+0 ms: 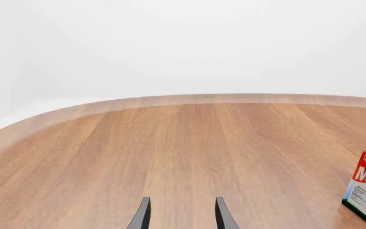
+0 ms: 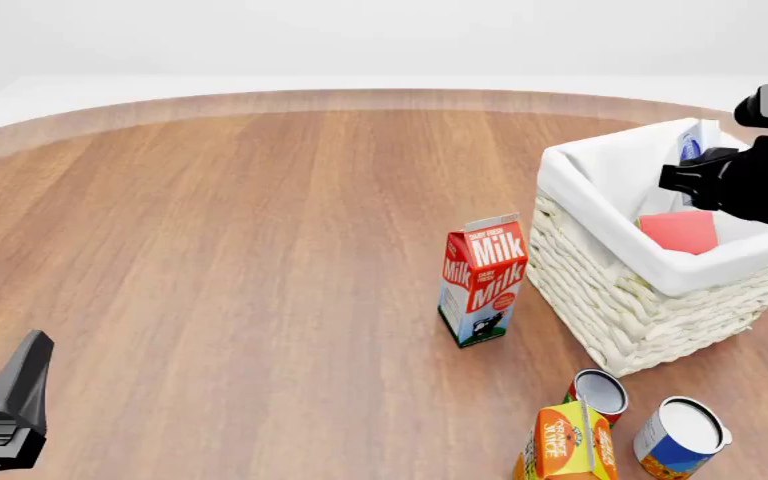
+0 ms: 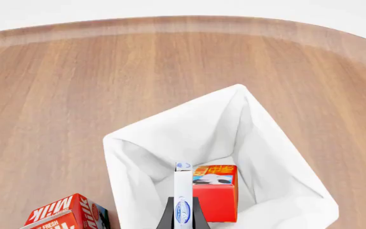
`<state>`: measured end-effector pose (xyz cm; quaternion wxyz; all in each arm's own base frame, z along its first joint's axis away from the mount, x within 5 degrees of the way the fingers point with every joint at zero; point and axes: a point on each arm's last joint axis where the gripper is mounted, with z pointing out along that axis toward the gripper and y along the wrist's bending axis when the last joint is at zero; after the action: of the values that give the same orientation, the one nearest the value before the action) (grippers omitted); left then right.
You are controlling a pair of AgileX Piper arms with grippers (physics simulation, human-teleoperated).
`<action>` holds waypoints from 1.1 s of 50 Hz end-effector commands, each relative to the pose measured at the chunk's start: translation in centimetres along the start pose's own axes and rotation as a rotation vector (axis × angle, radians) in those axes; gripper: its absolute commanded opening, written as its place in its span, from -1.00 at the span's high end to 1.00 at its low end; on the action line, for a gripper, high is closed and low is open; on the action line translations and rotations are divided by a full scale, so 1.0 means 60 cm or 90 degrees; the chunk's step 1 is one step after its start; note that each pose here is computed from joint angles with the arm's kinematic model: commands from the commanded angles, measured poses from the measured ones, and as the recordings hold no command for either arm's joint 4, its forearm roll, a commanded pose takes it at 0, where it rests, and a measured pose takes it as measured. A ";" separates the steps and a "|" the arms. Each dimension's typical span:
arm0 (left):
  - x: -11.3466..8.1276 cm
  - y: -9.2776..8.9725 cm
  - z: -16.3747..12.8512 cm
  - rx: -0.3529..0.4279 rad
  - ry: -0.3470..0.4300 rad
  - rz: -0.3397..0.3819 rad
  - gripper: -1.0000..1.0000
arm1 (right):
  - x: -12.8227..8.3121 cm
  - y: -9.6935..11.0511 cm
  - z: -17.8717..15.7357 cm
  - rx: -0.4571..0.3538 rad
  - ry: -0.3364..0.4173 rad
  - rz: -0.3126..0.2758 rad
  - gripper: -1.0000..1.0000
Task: Pick up the cream cheese box and the butter, and put them in the basket.
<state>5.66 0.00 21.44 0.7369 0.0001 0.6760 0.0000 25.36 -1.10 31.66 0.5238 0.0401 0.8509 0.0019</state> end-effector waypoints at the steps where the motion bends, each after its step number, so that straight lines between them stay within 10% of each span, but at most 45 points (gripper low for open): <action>1: 0.000 0.000 0.000 0.000 0.000 0.000 -1.00 | 0.006 -0.002 0.002 0.002 0.000 0.007 1.00; 29: 0.000 0.000 0.000 0.000 0.000 0.000 -1.00 | 0.008 -0.006 0.007 0.007 0.004 0.018 1.00; 30: 0.000 0.000 0.000 0.000 0.000 0.000 -1.00 | 0.008 -0.007 0.008 0.009 0.005 0.020 -1.00; 55: 0.000 0.000 0.000 0.000 0.000 0.000 -1.00 | -0.085 0.014 -0.089 -0.021 -0.077 0.041 -1.00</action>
<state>5.66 0.00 21.44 0.7369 0.0001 0.6761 0.0000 24.25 -1.09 36.09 0.5555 0.0619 0.8291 0.0164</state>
